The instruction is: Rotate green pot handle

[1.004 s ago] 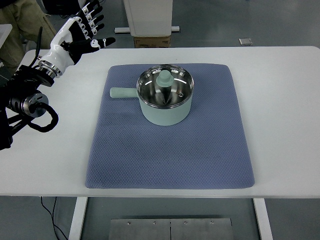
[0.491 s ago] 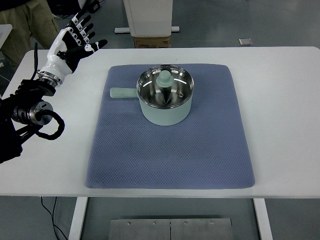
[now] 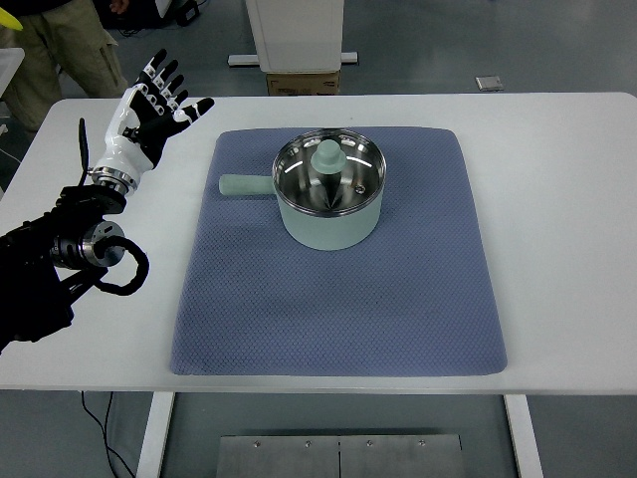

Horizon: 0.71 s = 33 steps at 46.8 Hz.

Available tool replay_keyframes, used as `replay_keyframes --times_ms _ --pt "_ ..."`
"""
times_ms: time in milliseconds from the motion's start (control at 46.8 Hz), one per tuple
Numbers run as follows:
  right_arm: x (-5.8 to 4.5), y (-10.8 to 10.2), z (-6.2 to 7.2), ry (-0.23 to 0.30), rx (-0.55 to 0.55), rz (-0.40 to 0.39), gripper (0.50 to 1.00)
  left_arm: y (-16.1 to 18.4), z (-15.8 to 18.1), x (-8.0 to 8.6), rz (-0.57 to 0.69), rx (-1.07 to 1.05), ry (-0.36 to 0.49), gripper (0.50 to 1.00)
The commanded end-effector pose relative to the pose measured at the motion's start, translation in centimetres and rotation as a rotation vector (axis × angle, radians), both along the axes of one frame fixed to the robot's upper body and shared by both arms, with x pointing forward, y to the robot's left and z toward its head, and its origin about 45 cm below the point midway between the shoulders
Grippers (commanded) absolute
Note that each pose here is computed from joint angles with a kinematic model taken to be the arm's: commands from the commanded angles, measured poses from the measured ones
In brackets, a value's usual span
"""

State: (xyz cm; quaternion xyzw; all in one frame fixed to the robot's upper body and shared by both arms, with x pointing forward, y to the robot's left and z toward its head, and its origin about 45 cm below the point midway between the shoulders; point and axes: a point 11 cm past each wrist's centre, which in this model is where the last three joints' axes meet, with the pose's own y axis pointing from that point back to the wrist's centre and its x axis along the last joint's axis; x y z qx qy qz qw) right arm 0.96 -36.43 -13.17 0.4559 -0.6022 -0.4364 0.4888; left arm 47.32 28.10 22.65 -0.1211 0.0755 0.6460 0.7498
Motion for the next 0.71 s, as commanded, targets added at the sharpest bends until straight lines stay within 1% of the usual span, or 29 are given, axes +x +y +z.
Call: replay_keyframes --times_ms 0,214,684 --pt "0.0 0.0 0.0 0.000 0.000 0.000 1.000 0.3 -0.7 -0.2 0.017 -0.006 0.012 1.000" --pt "0.0 0.1 0.0 0.000 0.001 0.002 1.000 0.0 -2.2 -0.8 0.022 -0.020 0.040 1.000" --pt "0.0 0.0 0.0 0.000 0.000 0.001 1.000 -0.7 -2.5 -0.8 0.013 -0.027 0.044 1.000"
